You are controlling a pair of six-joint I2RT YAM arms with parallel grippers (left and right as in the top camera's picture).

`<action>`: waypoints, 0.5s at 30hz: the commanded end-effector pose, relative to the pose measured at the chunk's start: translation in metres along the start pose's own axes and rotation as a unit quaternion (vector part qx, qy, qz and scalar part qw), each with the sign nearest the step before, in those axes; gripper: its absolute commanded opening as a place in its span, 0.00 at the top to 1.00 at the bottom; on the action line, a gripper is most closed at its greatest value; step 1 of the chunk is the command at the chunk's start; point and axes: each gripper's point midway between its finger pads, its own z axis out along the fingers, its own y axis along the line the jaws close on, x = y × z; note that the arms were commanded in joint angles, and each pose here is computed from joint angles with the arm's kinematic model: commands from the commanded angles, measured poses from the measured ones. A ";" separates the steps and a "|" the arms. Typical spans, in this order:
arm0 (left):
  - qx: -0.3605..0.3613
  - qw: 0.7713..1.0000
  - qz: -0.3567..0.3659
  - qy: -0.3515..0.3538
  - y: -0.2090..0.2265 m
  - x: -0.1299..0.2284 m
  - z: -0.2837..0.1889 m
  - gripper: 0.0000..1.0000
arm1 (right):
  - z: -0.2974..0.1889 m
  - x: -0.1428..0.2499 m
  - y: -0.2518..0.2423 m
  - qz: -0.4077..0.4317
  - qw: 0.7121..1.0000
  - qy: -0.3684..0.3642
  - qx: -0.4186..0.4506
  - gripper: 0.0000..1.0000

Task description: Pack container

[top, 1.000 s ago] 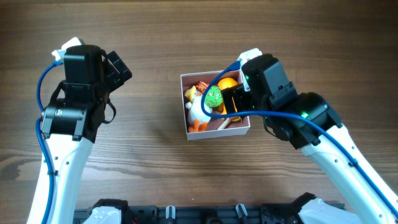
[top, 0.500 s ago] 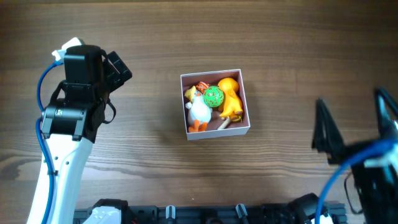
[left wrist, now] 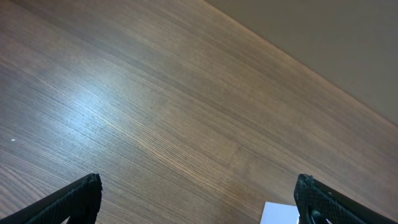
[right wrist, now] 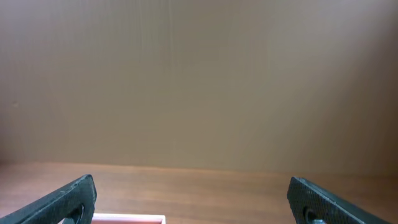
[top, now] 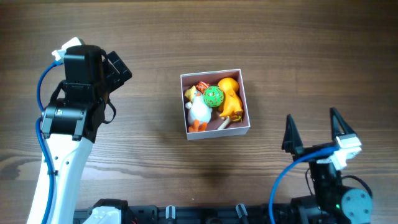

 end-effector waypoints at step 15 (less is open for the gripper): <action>0.007 1.000 -0.009 -0.006 -0.001 -0.005 -0.005 0.00 | 0.014 0.073 -0.004 0.028 1.000 -0.010 -0.002 0.00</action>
